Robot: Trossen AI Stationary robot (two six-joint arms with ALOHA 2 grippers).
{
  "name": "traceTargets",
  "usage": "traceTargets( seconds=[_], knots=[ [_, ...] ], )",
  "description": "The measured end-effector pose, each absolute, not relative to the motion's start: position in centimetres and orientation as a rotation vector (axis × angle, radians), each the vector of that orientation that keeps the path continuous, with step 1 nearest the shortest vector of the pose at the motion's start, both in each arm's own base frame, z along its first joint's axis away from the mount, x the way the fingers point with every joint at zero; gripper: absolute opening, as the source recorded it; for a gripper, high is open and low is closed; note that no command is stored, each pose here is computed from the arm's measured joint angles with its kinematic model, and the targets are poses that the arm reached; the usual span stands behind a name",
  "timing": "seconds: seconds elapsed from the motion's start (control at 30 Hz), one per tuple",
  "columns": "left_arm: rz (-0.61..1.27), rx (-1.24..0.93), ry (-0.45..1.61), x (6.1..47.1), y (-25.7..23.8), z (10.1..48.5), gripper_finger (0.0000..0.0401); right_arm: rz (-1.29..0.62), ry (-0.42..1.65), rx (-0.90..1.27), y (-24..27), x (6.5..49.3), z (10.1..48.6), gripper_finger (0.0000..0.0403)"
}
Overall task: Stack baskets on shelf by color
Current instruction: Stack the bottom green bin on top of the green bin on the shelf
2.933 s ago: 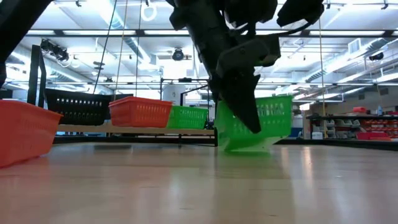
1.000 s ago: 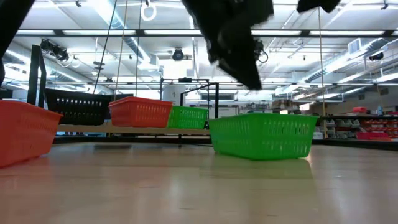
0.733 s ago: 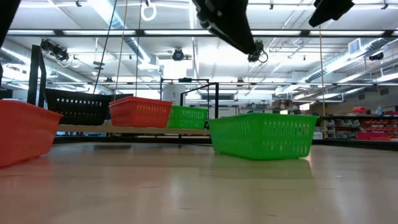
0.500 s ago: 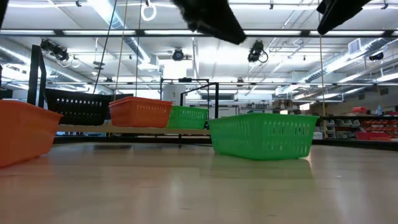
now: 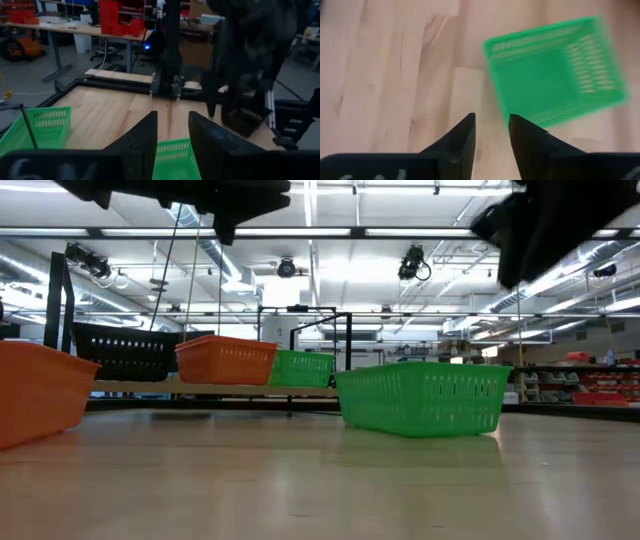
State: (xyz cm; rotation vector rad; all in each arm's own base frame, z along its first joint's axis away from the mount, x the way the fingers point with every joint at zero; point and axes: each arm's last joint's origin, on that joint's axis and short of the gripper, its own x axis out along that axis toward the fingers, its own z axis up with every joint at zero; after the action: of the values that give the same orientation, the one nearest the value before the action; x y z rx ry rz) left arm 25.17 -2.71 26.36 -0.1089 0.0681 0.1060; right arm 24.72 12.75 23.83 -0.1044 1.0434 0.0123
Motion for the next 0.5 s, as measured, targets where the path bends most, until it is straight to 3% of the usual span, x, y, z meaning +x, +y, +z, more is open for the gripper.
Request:
traceTargets(
  seconds=[0.17, 0.33, 0.5],
  knots=[
    [0.103, -0.107, 0.071, 24.8, -3.0, 26.3, 0.0117, 0.06, 1.143, -0.112, 12.8, 28.5, 21.6, 0.0164],
    [0.104, -0.104, 0.074, 24.8, -3.0, 26.2, 0.0117, 0.071, 1.166, -0.12, 12.7, 32.1, 22.2, 0.0215],
    [0.092, -0.102, 0.077, 24.4, -3.3, 26.5, 0.0117, 0.02, 1.369, -0.159, 12.3, 33.4, 21.0, 0.025]
  ],
)
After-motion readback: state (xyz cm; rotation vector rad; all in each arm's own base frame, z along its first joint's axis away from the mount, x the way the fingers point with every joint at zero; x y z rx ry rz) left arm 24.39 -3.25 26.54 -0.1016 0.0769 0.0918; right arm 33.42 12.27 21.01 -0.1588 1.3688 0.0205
